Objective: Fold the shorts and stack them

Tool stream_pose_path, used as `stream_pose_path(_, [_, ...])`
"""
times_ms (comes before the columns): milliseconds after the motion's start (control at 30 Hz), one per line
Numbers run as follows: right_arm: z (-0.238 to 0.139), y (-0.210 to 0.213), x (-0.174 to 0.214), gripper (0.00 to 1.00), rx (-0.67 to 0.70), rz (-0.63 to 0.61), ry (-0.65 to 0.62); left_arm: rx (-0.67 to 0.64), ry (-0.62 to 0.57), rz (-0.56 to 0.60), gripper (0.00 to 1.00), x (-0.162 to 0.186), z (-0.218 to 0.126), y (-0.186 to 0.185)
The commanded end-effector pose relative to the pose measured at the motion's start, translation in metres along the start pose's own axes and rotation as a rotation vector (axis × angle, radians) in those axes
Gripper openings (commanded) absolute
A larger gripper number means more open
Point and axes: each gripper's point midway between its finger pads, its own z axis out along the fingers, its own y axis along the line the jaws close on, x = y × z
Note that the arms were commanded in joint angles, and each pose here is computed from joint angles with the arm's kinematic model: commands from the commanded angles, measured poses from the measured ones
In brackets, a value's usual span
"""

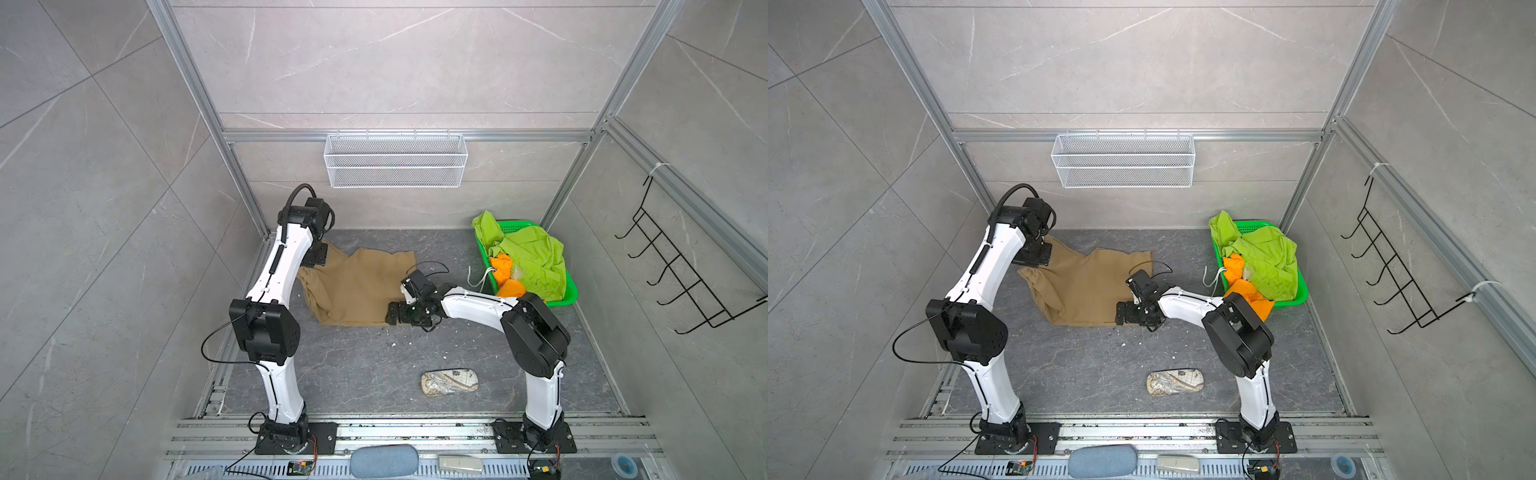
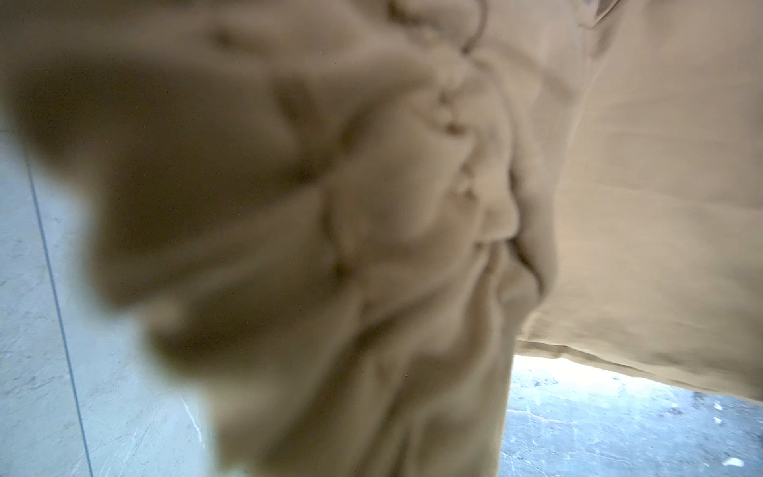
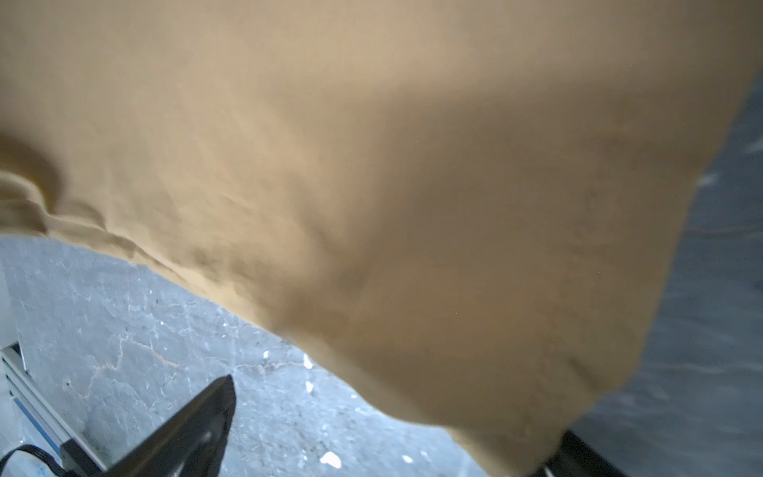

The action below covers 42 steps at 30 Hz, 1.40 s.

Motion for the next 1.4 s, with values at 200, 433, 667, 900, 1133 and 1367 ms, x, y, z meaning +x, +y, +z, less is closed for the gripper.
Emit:
stream_pose_path(200, [0.014,0.003,0.011,0.99,-0.012,0.045,0.026,0.090,0.040,0.025,0.02,-0.002,-0.009,-0.059])
stream_pose_path(433, [0.013,0.003,0.017,0.99,-0.032,0.053,0.033,0.202,0.076,0.017,0.05,-0.012,-0.004,-0.119])
stream_pose_path(667, [0.010,0.002,0.024,0.99,-0.055,0.062,0.030,0.352,0.137,-0.028,0.05,-0.013,0.013,-0.172])
stream_pose_path(900, [-0.010,0.004,0.020,0.99,-0.091,0.071,-0.001,0.644,0.146,-0.116,0.20,-0.020,0.010,-0.230])
stream_pose_path(1133, [-0.054,-0.013,0.004,0.99,-0.123,0.124,-0.072,0.885,-0.059,-0.172,0.81,-0.057,-0.059,-0.234])
stream_pose_path(1367, [-0.085,-0.033,-0.027,0.99,-0.043,0.112,-0.151,1.039,-0.232,-0.408,1.00,-0.057,-0.091,-0.158])
